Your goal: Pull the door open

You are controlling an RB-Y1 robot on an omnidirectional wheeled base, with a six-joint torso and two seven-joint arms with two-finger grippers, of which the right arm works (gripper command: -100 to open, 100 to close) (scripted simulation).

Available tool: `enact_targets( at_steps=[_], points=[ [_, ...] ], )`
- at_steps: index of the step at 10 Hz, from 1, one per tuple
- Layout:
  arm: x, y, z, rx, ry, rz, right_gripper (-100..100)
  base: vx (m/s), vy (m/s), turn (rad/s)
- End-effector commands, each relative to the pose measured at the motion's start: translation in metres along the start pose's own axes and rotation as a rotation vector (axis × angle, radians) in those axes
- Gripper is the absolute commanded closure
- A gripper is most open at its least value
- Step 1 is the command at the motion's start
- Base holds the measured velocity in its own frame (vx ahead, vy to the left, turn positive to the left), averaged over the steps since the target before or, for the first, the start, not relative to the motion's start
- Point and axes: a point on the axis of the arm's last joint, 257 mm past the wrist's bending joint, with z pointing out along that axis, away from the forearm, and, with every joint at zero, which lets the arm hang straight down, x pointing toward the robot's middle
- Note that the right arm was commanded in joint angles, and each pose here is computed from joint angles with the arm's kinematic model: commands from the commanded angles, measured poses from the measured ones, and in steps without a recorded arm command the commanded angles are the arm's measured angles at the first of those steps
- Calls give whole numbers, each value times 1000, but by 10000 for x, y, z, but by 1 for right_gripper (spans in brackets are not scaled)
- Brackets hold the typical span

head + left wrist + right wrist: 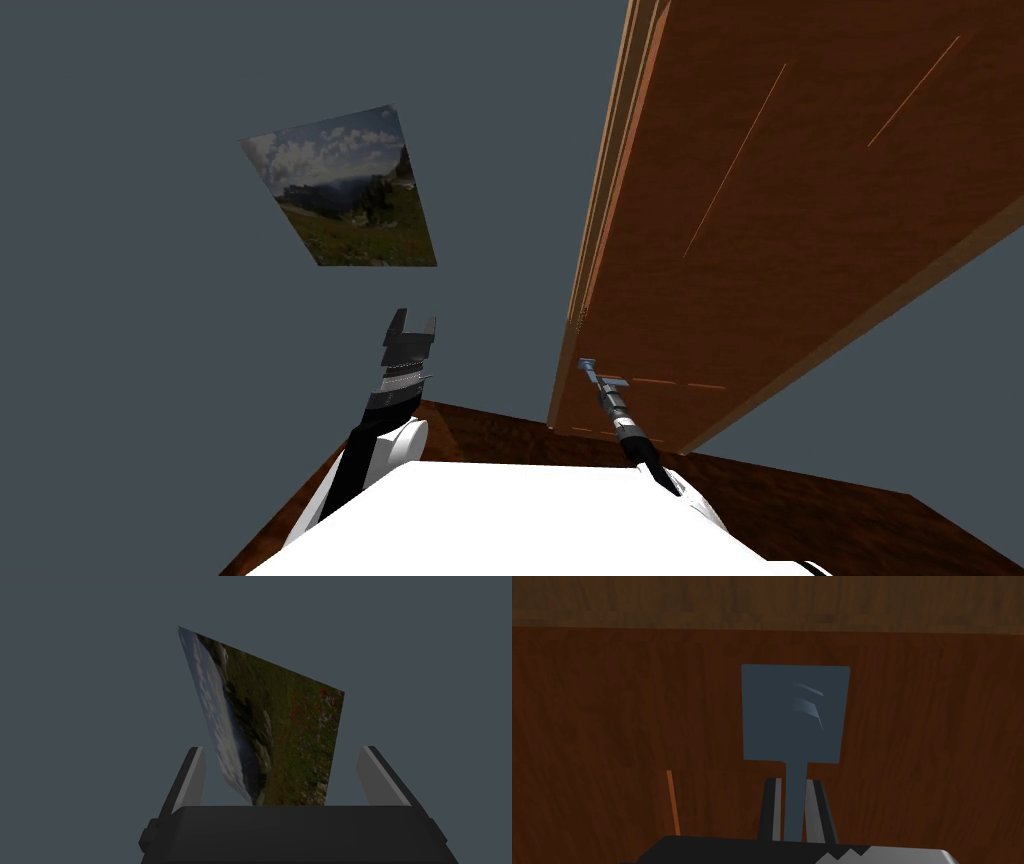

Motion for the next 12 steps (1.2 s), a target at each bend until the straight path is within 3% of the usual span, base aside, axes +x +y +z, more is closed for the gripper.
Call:
enact_targets(
  at_steps=[1,6,9,10,12],
  points=[
    [44,-23,-19,6,15,2,100,-187,-64,127],
    [128,-12,10,9,65,0,100,-224,-88,152],
    [155,-33,10,13,72,0,100,-152,-92,82],
    [107,-43,-97,13,88,1,100,-126,-16,163],
    [85,-41,-127,12,91,0,100,-146,-30,90]
  ],
)
